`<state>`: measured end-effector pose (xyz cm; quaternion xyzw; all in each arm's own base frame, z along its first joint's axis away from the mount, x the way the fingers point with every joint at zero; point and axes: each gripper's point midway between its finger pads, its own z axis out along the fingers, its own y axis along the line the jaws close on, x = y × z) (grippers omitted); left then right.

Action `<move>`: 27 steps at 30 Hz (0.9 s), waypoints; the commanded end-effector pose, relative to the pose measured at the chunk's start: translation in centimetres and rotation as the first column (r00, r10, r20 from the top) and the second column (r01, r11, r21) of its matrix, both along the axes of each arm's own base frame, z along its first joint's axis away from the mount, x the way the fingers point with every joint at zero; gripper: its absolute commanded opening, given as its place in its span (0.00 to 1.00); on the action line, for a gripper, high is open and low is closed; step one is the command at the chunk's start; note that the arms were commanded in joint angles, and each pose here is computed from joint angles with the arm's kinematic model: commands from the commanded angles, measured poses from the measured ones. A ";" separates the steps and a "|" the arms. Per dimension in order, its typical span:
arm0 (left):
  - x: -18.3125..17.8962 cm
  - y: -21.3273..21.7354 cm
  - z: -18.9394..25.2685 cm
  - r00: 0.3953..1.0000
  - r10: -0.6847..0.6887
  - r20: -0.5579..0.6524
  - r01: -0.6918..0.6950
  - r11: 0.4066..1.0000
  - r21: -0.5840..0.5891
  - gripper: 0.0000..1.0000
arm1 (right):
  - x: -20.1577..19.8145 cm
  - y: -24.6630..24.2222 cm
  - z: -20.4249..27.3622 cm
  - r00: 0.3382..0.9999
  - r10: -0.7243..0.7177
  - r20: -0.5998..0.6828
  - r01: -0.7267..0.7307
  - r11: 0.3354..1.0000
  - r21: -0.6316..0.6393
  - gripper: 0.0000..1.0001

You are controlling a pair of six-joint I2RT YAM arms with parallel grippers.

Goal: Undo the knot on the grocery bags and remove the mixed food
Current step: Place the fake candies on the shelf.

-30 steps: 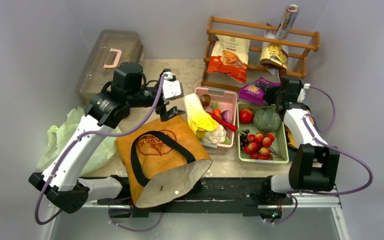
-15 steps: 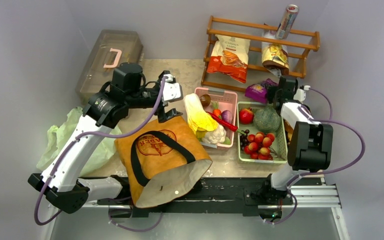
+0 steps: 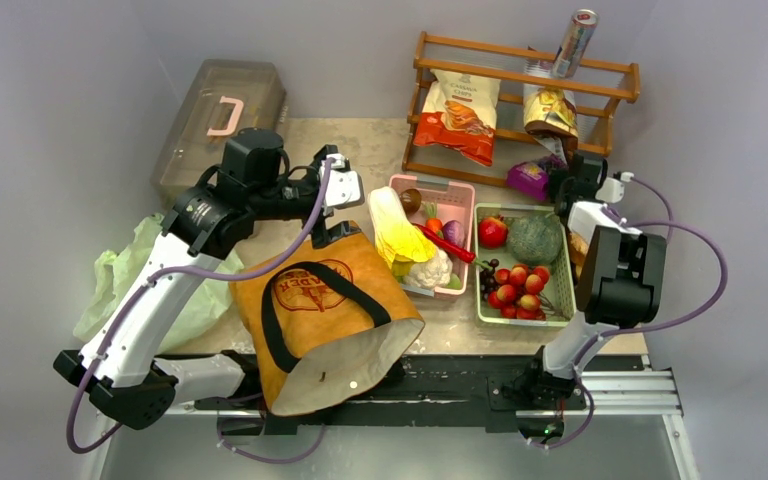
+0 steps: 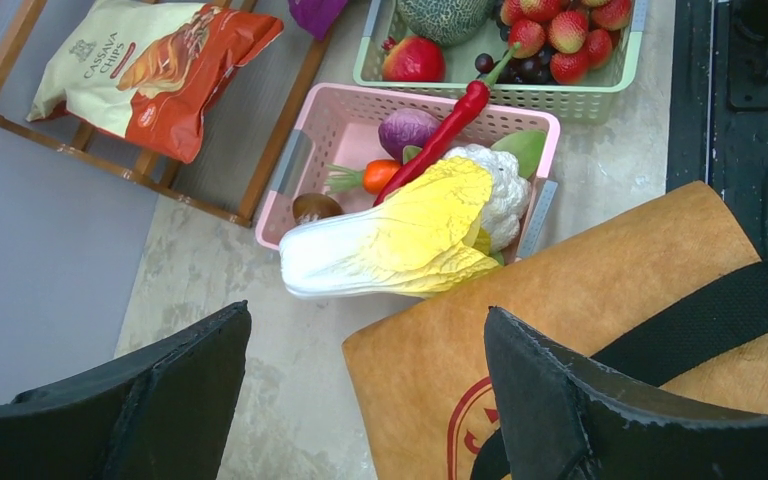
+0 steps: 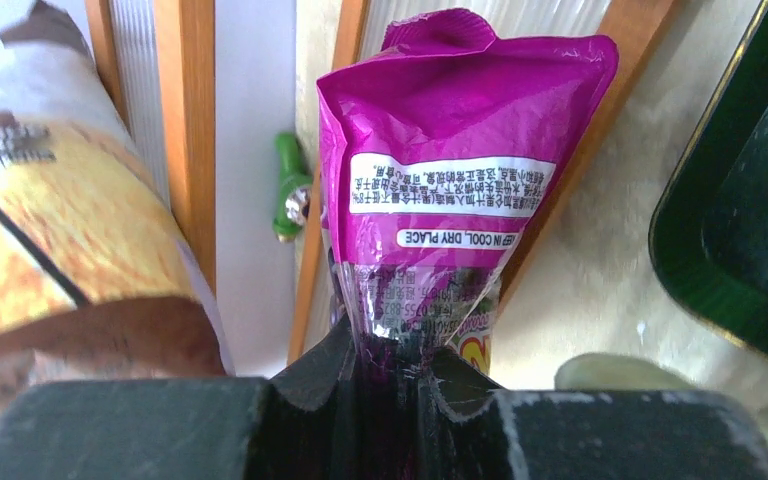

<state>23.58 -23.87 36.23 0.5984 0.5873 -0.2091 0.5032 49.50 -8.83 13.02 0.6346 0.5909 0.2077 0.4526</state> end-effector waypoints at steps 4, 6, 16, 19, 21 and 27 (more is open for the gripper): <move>0.0 0.2 0.5 1.000 -0.006 0.011 0.006 1.000 0.013 0.84 | 3.4 -3.5 7.9 0.965 -0.039 0.261 0.055 0.997 -0.054 0.00; 0.1 0.1 0.6 1.000 -0.004 0.007 0.004 1.000 0.014 0.84 | 3.5 -3.6 7.2 0.967 -0.038 0.252 0.051 0.998 -0.046 0.00; 0.4 -0.1 0.6 1.000 0.002 -0.016 -0.001 1.000 0.025 0.84 | 5.0 -4.4 5.4 0.972 -0.069 0.223 0.074 0.997 -0.016 0.00; 0.4 0.0 0.6 1.000 0.005 -0.015 -0.004 1.000 0.027 0.84 | 5.5 -4.7 4.7 0.975 -0.078 0.209 0.082 0.997 -0.009 0.00; 0.5 0.0 0.6 1.000 0.008 -0.018 -0.008 1.000 0.030 0.84 | 5.8 -4.8 4.2 0.977 -0.083 0.198 0.087 0.996 -0.009 0.02; 0.8 -0.2 0.5 1.000 0.013 -0.028 -0.012 1.000 0.026 0.84 | 4.9 -4.5 3.2 0.983 -0.084 0.163 0.084 0.996 0.009 0.47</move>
